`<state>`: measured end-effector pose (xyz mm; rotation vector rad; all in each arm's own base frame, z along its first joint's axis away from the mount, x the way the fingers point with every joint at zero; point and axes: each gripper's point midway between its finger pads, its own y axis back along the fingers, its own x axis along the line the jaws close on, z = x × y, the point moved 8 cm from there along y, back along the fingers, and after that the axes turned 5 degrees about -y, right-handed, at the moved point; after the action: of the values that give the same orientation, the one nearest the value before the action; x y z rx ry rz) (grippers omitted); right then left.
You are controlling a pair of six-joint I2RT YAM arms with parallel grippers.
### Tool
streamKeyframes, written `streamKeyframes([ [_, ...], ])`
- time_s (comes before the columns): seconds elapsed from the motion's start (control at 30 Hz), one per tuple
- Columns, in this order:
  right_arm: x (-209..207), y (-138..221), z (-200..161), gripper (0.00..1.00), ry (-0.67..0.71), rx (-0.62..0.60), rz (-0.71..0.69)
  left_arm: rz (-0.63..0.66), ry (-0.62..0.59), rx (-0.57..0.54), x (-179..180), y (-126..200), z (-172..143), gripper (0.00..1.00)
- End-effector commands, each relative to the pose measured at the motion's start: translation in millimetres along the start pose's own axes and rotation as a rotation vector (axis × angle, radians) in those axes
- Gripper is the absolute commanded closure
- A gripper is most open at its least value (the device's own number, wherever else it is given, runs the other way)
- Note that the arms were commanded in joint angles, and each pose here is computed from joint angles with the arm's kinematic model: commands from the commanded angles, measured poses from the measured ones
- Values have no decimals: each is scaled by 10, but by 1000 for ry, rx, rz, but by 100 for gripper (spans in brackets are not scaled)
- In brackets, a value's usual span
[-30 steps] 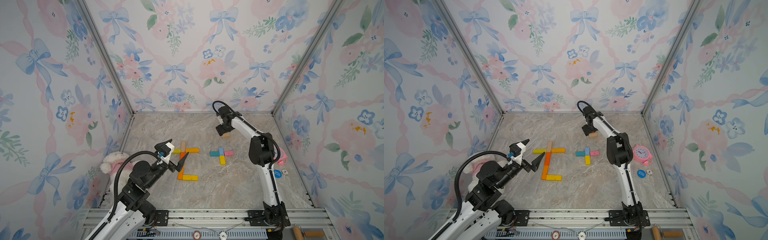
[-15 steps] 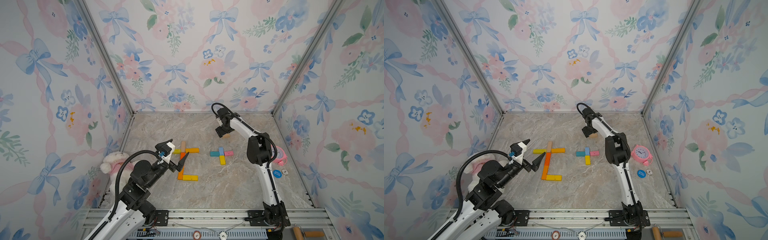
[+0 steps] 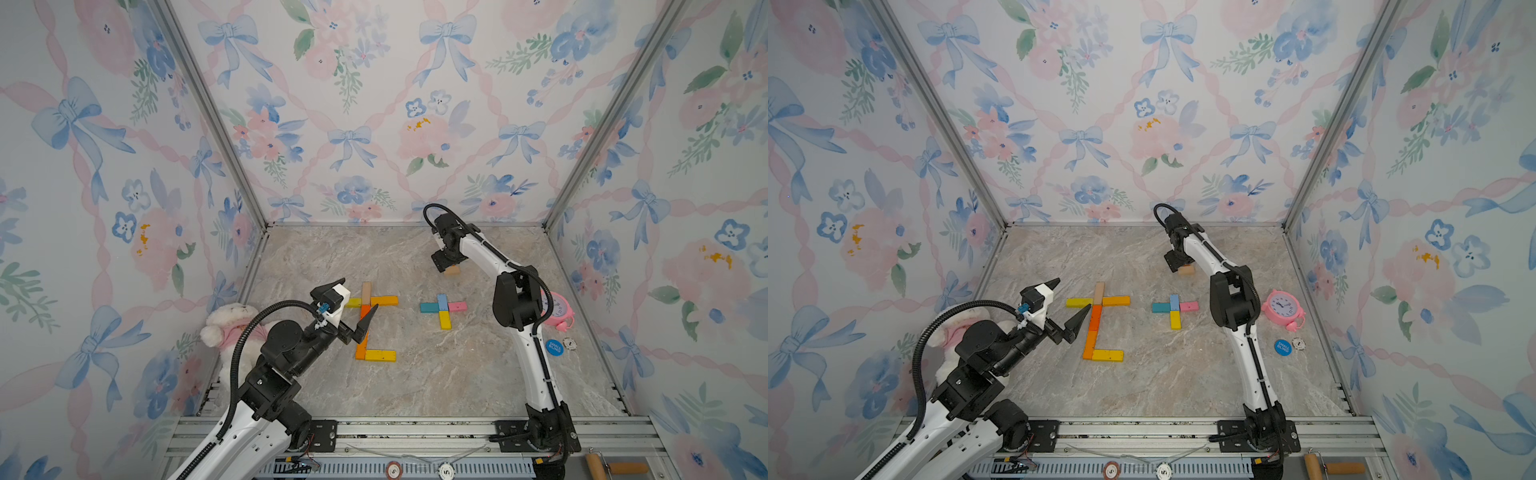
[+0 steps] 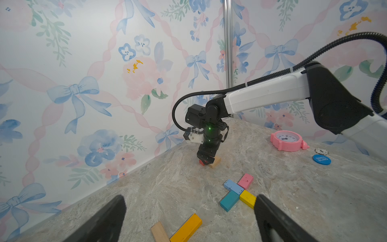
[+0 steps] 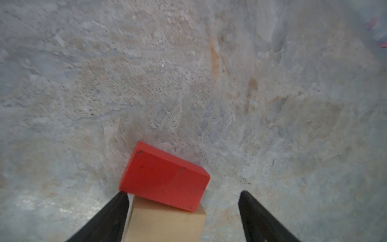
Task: Assemble the letter t with building blocks
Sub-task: Pick up the building block from the center of the board.
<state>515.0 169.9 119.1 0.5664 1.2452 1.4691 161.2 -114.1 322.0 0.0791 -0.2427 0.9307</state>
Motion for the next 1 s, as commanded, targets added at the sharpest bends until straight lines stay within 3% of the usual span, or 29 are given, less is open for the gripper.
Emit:
streamKeyframes([
  [0.0,-28,-123,-34,16,0,39,-5,4,-12,-11,10,-9,7,2],
  [0.33,-80,-182,73,21,2,35,11,5,-12,-3,12,-22,-5,2],
  [0.67,-79,-260,106,37,-9,19,79,9,-14,9,14,-41,-27,2],
  [0.97,-39,-296,110,44,-10,16,124,8,-14,10,12,-45,-29,2],
])
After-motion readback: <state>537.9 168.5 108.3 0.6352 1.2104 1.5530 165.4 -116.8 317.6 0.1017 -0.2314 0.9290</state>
